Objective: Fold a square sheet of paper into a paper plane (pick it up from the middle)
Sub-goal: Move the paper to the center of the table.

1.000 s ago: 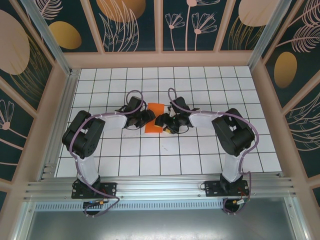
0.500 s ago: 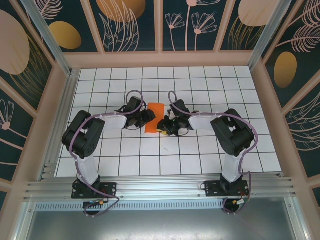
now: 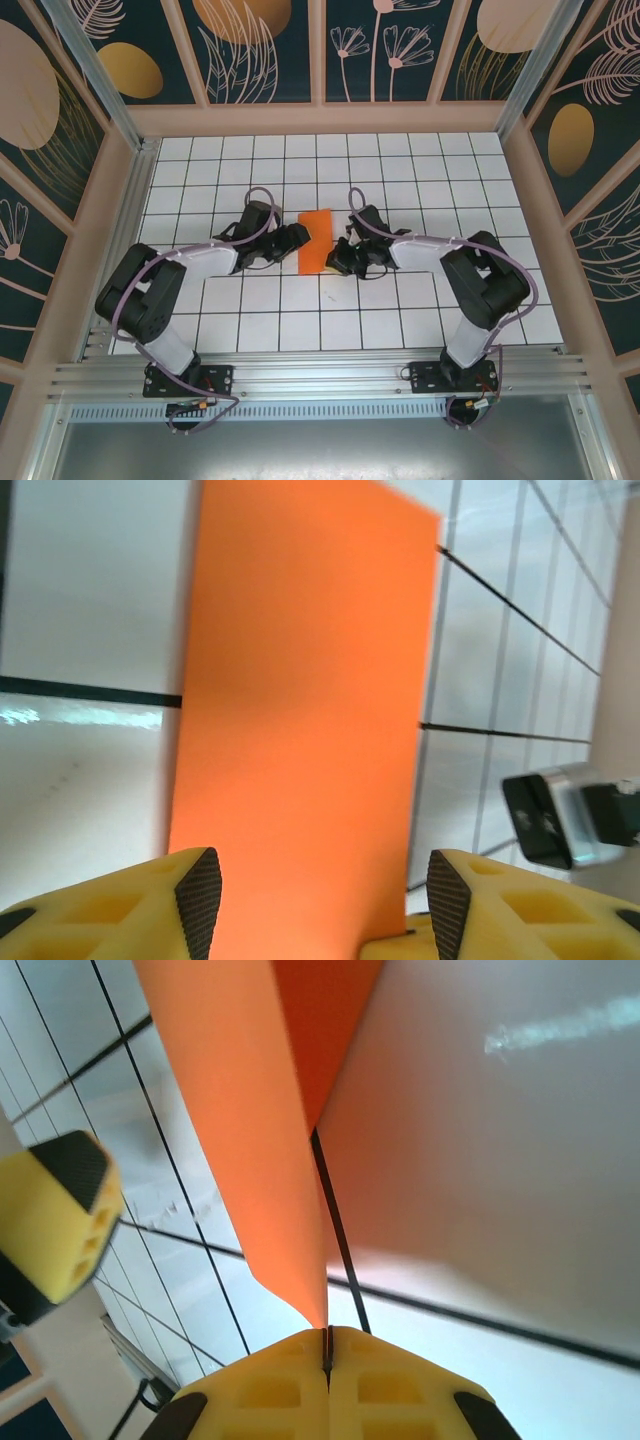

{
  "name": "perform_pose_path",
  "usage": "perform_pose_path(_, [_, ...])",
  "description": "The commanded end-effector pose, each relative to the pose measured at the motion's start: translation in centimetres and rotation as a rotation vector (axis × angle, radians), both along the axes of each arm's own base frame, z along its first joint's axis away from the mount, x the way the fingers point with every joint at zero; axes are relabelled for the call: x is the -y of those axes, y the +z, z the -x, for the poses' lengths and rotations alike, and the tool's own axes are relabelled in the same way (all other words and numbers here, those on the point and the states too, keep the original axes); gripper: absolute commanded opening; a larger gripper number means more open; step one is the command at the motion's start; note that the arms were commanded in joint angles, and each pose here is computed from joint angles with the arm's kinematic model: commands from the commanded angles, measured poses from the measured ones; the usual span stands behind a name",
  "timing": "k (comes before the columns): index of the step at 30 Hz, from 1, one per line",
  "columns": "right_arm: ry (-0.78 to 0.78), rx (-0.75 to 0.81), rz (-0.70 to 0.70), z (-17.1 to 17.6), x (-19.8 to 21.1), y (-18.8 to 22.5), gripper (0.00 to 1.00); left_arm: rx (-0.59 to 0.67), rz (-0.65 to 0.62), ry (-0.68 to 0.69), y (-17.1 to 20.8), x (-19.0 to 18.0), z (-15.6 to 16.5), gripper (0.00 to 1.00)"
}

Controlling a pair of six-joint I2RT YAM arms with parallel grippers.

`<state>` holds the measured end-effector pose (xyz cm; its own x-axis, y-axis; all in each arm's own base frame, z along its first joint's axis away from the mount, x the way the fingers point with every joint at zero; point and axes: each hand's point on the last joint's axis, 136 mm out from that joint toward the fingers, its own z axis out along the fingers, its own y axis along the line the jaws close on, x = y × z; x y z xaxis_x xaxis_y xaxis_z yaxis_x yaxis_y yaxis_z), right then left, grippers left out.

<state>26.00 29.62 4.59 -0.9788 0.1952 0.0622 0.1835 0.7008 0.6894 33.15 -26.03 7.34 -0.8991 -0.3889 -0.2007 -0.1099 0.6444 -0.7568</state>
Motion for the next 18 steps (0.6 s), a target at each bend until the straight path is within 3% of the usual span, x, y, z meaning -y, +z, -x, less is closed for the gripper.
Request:
perform_pose_path(1, [0.055,-0.061,0.061,3.2,1.8,-0.6,0.0,0.07,0.079,-0.052,2.0,1.0,0.3,0.58])
perform_pose_path(6, [0.085,-0.078,0.078,4.7,2.6,-0.6,0.0,0.1,0.12,-0.112,2.8,2.8,0.1,0.57])
perform_pose_path(13, [0.098,-0.062,0.075,4.4,2.3,-0.2,0.0,0.032,0.017,-0.105,-0.9,3.4,-0.8,0.48])
perform_pose_path(18, [0.082,-0.038,0.062,3.6,2.0,0.2,0.11,0.005,-0.015,-0.099,-2.6,3.3,-1.1,0.43])
